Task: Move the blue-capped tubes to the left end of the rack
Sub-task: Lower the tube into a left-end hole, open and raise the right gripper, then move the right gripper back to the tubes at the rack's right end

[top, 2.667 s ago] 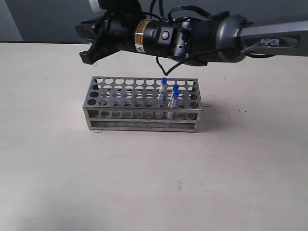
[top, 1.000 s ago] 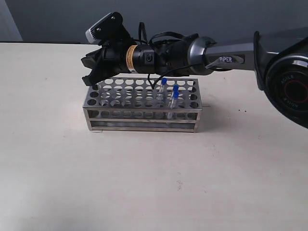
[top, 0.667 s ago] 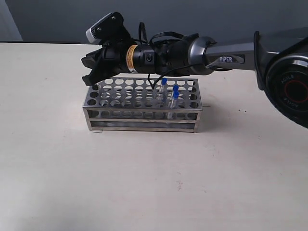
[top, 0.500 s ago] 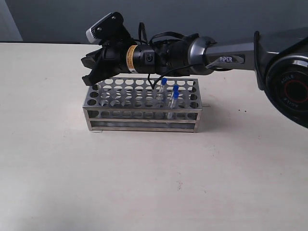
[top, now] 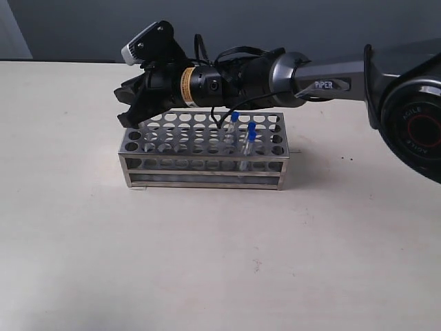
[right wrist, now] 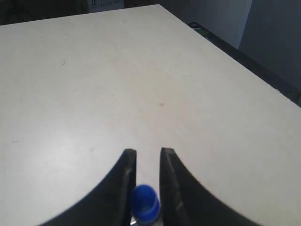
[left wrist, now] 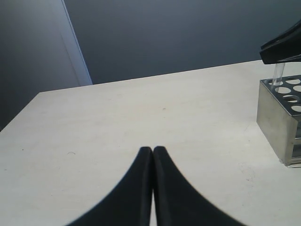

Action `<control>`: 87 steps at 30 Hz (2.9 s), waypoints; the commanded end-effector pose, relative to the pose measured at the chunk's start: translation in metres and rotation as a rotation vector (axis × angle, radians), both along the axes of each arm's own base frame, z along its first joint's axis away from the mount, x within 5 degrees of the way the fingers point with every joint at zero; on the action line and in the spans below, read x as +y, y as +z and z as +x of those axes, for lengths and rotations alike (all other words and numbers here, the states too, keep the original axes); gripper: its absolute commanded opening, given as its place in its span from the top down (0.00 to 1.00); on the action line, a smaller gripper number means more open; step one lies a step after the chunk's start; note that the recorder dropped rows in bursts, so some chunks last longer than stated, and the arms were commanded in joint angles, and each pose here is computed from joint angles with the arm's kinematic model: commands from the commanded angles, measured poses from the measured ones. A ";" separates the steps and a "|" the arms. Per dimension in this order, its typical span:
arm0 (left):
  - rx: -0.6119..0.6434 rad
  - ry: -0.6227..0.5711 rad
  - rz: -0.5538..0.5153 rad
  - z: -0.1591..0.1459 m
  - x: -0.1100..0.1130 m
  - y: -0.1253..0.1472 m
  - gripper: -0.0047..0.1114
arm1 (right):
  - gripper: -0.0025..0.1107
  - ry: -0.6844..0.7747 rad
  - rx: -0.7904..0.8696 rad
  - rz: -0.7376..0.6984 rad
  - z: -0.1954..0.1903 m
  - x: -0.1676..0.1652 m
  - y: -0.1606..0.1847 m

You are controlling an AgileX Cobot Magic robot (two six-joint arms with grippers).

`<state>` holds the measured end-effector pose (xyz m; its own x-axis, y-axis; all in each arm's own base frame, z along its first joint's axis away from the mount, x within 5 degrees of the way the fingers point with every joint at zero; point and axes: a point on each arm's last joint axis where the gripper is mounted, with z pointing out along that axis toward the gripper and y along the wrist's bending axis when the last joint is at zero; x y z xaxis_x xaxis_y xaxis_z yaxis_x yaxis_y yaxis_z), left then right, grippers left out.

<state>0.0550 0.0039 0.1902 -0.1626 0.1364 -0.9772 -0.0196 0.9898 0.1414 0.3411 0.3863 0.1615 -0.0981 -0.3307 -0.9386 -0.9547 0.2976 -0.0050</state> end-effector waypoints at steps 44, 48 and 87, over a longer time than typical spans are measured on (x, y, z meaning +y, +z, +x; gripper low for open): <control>-0.011 -0.009 -0.006 0.000 -0.001 0.002 0.96 | 0.68 -0.426 0.026 0.045 -0.136 -0.228 0.017; -0.011 -0.009 -0.006 0.000 -0.001 0.002 0.96 | 0.68 -0.395 0.022 0.105 -0.130 -0.220 0.003; -0.011 -0.009 -0.006 0.000 -0.001 0.002 0.96 | 0.56 -0.474 0.082 0.130 -0.094 -0.203 -0.037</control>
<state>0.0550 0.0039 0.1902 -0.1626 0.1364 -0.9772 -0.0196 0.9898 0.1414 0.2454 0.1835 0.1225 -0.2964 -0.1310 -0.9460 -0.7146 0.6876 0.1286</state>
